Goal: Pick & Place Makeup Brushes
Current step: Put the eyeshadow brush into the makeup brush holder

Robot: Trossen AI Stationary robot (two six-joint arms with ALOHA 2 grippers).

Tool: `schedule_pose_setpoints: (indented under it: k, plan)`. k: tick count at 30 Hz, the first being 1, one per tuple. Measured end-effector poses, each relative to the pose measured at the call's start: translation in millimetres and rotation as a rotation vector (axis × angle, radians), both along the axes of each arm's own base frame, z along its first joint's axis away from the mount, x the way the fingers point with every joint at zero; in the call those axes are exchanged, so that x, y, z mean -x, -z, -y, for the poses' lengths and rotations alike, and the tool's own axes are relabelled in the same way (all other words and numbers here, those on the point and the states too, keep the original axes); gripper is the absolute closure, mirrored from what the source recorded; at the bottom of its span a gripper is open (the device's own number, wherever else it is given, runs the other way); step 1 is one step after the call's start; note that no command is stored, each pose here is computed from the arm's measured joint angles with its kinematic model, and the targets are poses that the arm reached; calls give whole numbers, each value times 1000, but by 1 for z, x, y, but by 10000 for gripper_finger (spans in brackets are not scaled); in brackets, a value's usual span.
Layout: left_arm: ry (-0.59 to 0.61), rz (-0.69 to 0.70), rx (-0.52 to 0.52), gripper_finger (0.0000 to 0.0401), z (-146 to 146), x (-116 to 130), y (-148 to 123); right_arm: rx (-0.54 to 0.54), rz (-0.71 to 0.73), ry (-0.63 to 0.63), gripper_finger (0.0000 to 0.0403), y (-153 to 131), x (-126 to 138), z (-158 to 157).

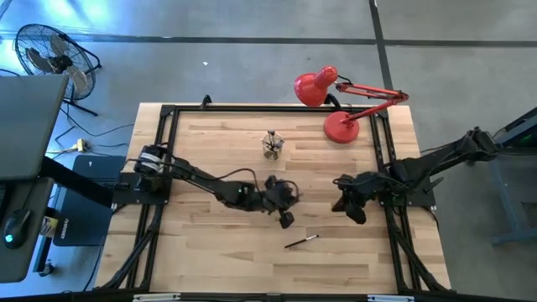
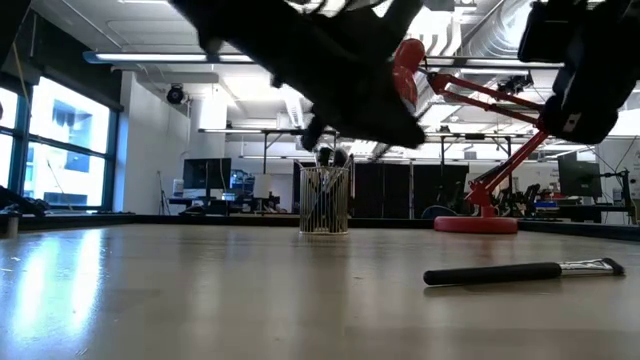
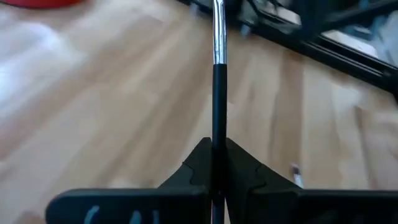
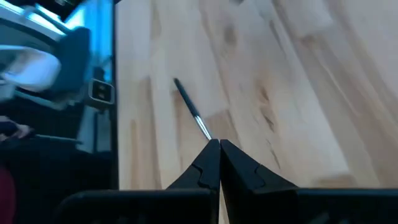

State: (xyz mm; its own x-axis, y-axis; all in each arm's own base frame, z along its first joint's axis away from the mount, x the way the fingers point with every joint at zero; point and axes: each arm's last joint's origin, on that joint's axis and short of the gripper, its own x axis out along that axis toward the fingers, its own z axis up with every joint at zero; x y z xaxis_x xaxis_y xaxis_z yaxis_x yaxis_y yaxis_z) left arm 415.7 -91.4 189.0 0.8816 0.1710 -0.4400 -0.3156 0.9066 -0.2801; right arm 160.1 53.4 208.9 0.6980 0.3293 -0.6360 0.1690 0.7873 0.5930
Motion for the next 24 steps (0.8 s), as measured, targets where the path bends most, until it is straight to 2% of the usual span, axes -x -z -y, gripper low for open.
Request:
schedule_pose_setpoints:
  k: [3,6,9,13,16,20,24]
  plan:
    - [-52,48,-67,391,-6,15,-13,-35,65,0,402,10,-2,-3]
    - [-175,52,-167,391,-17,47,-19,-45,108,25,403,15,-3,-3]
    - [-278,152,-200,391,-34,82,-22,3,116,62,402,18,-4,-1]
    - [-375,316,-188,391,-61,135,-12,111,174,91,403,17,-6,2]
    - [-386,476,-200,391,-81,163,-6,245,240,110,403,14,-10,5]
    - [-310,674,-258,391,-114,181,-8,425,349,161,403,8,-18,12]
    - [-170,672,-266,391,-154,177,-5,570,420,253,403,3,-29,22]
